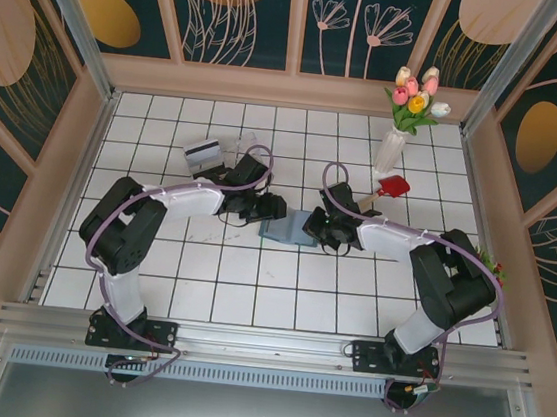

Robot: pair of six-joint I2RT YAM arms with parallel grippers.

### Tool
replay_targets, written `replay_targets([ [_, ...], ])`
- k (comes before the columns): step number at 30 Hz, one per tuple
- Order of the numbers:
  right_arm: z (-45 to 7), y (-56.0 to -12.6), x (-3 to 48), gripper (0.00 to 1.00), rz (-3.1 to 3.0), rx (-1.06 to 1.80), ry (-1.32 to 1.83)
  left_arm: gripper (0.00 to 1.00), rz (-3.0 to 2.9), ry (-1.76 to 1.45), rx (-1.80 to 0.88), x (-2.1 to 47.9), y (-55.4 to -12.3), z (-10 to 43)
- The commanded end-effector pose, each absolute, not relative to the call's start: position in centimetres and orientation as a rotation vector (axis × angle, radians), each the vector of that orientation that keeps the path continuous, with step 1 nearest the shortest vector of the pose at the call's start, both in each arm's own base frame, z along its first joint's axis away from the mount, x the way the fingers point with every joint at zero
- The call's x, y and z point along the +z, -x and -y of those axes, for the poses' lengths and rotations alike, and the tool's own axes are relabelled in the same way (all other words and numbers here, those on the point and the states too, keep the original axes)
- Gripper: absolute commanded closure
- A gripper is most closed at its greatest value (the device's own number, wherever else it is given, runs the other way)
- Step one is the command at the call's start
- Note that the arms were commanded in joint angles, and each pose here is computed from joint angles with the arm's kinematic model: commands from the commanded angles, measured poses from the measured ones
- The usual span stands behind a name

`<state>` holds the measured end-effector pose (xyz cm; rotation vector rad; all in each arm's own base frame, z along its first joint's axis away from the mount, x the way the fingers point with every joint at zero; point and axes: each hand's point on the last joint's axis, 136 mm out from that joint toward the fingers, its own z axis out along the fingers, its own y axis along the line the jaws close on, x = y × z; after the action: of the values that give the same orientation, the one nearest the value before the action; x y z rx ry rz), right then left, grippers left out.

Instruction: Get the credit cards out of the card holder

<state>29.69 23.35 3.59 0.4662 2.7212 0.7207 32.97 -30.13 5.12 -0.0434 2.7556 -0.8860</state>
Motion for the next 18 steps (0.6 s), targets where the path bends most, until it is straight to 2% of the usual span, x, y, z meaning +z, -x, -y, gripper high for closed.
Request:
replay_targets([
  [1, -23.5, -30.0, 3.6, 0.82, -2.727, 0.690, -0.445, 0.48, -2.766, 0.012, -0.903, 4.4, -32.6, 30.5],
  [18, -23.6, -29.3, 1.7, 0.83, -2.782, 0.666, -0.445, 0.47, -2.817, 0.038, -0.896, 2.5, -32.2, 30.5],
])
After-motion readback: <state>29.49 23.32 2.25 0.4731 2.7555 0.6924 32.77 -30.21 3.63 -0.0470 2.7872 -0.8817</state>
